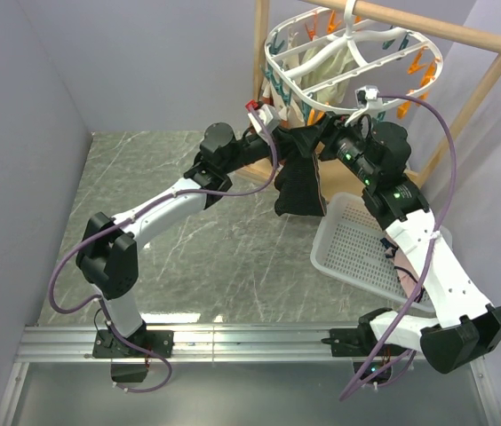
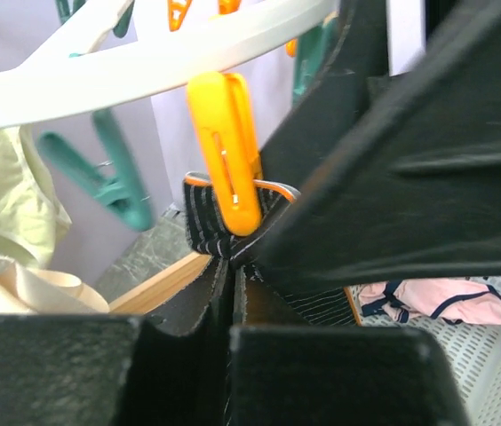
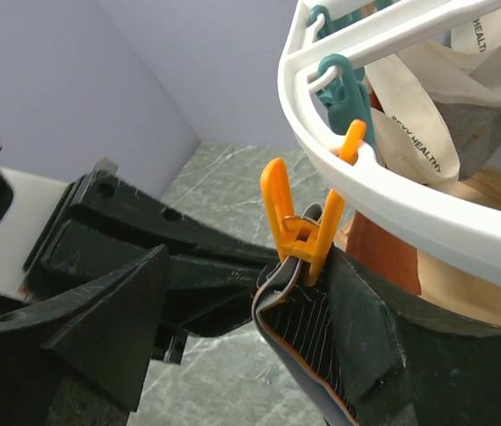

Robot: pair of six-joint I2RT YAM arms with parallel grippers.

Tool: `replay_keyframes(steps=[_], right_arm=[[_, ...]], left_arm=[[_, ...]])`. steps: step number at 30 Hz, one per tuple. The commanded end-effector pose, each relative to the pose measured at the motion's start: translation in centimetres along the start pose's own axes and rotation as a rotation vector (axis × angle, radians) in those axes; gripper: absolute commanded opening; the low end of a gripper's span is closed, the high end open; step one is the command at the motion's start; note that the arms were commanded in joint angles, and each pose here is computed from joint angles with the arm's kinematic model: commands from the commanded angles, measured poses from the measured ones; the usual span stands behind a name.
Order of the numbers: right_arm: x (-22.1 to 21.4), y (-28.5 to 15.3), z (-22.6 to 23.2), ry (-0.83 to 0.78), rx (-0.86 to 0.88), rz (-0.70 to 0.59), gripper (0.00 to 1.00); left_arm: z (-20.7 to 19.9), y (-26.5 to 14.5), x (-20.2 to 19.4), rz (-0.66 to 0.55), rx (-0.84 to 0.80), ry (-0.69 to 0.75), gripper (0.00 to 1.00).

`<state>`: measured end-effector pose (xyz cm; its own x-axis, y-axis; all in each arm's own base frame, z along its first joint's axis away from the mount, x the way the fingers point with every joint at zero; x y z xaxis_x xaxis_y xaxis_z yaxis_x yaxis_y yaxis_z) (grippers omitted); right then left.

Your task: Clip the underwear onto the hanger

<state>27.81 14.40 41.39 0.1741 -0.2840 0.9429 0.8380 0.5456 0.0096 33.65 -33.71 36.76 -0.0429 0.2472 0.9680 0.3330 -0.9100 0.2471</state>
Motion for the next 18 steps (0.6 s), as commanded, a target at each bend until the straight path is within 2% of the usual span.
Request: replay_keyframes(steps=[1, 2, 7, 10, 13, 18], right_arm=[[-0.2, -1.3, 0.5, -0.034, 0.050, 0.019, 0.78], [-0.5, -1.5, 0.3, -0.037, 0.041, 0.037, 0.80], [-1.5, -2.3, -0.1, -0.072, 0.017, 0.086, 0.85], [-2.0, -2.7, -0.3, -0.077, 0.009, 0.102, 0.87], [-2.8, -3.1, -0.4, -0.073, 0.010, 0.127, 0.88], [-3.6, -3.9, -0.2, -0.071, 0.044, 0.146, 0.88]], left_arm=[[0.1, -0.9, 2.5, -0.058, 0.041, -0.002, 0.08], [0.2, -1.1, 2.2, -0.050, 0.047, -0.027, 0.15], [1.4, -2.1, 2.0, -0.030, 0.092, -0.100, 0.35], [1.4, -2.8, 2.0, -0.027, 0.091, -0.123, 0.44], [1.3, -3.4, 1.9, -0.019, 0.083, -0.130, 0.51], [1.0, -4.2, 1.4, 0.010, 0.072, -0.144, 0.56]])
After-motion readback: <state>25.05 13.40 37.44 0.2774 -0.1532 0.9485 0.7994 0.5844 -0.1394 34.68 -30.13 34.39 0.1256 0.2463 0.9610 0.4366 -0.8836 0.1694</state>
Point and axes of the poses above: each gripper's point midway between its finger pads, its own y axis out along the fingers, its own z axis along the line the jaws close on, x = y × z, the point moved 9 cm from there along -y, back along the fingers, and after that the axes turned 6 degrees about -y, right-handed, at the moved point
